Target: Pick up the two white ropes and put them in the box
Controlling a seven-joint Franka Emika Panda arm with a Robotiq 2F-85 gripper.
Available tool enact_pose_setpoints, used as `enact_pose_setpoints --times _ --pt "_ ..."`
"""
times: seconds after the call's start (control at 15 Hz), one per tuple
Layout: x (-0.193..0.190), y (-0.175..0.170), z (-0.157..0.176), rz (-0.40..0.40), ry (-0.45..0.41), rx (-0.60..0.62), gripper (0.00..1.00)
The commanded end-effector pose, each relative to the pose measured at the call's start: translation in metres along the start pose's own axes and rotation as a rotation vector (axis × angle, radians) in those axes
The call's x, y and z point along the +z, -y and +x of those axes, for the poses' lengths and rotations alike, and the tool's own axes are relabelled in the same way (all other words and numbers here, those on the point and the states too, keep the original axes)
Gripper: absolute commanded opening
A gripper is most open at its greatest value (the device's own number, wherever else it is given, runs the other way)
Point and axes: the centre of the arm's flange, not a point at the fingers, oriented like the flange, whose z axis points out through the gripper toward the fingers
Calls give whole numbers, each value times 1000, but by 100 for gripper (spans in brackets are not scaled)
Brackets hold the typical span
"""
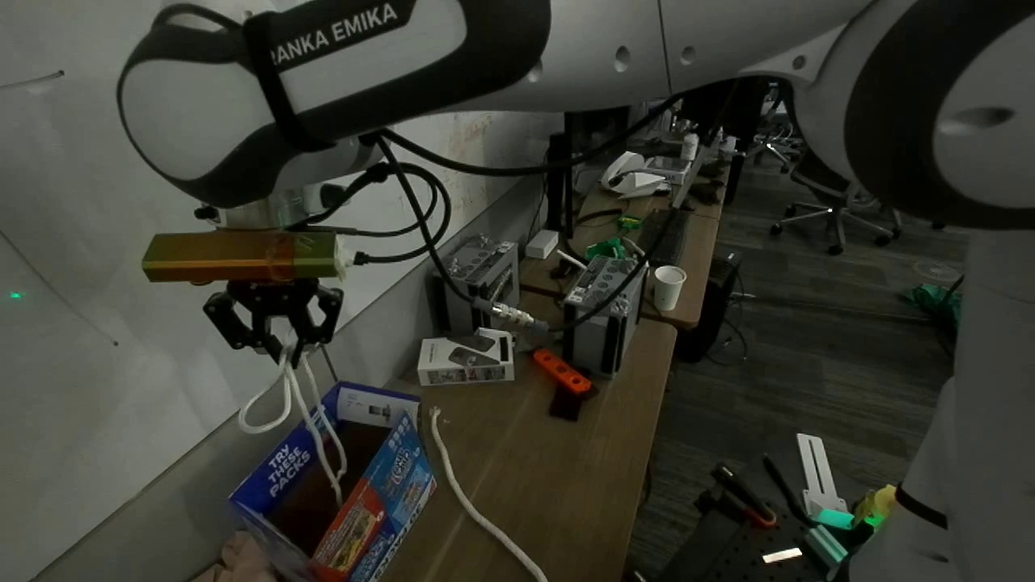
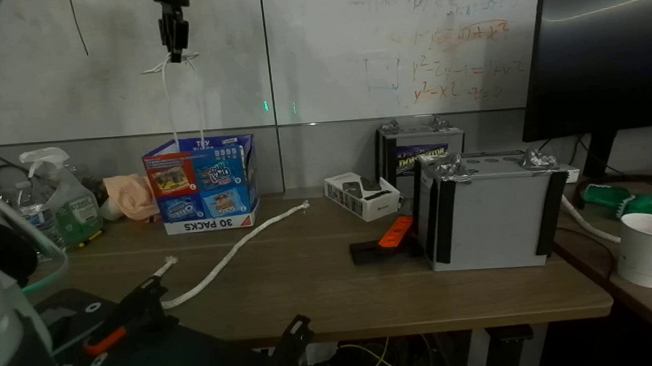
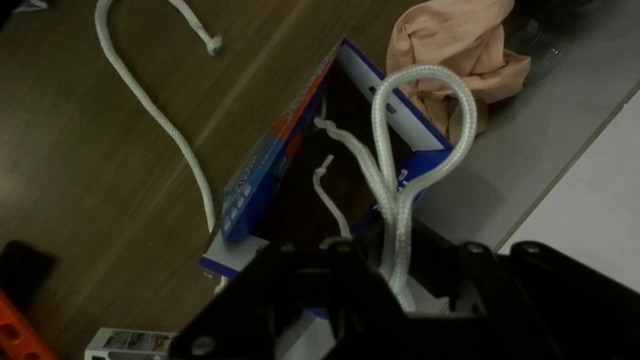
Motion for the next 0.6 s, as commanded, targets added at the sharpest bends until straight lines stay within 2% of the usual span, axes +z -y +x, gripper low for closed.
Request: enact_pose_setpoints --times 0.0,0.33,0.4,0.47,0.53 --pt "9 9 16 19 24 0 3" --pt "18 10 27 15 34 10 3" --pt "18 10 28 15 34 10 11" --pt "18 10 28 12 41 6 38" --pt "16 9 29 8 43 1 39"
